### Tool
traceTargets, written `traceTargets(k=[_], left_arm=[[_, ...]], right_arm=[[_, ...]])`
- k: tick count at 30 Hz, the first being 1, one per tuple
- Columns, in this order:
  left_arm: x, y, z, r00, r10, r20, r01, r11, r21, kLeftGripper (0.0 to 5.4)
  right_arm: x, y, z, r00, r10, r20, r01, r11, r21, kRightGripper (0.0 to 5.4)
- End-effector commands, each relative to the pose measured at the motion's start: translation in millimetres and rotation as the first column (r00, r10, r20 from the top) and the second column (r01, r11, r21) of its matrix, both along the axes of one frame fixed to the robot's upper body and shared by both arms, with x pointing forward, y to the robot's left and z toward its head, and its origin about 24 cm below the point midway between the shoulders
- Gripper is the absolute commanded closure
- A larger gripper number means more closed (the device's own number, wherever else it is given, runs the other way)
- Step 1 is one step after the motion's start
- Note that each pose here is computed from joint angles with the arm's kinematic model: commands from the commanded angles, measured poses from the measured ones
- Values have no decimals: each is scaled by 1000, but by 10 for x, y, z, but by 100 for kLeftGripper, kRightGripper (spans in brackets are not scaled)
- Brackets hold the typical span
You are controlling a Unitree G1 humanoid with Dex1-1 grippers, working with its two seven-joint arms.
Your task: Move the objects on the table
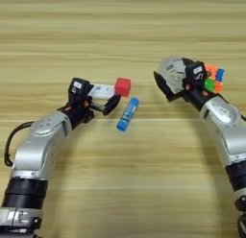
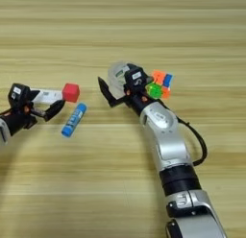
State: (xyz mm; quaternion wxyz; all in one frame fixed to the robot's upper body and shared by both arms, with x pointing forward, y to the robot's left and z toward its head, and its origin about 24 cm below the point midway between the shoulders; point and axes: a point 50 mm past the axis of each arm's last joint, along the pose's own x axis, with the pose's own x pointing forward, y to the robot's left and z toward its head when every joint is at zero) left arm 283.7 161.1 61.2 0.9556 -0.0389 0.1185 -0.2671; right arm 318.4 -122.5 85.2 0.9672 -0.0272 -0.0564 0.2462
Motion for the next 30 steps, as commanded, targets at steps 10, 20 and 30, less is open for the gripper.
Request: traceTargets(k=[10, 20, 30], left_arm=[[-186, -77, -51, 995, -75, -73, 78, 996, 40, 2], [-262, -158, -156, 987, -107, -122, 115, 992, 54, 2], [-283, -224, -219, 978, -137, -156, 151, 986, 78, 2]], right_arm=[[90, -72, 71, 998, -55, 9, 54, 998, 42, 0], [95, -79, 68, 998, -64, 4, 63, 997, 52, 0], [103, -71, 74, 997, -72, 3, 71, 996, 60, 0]])
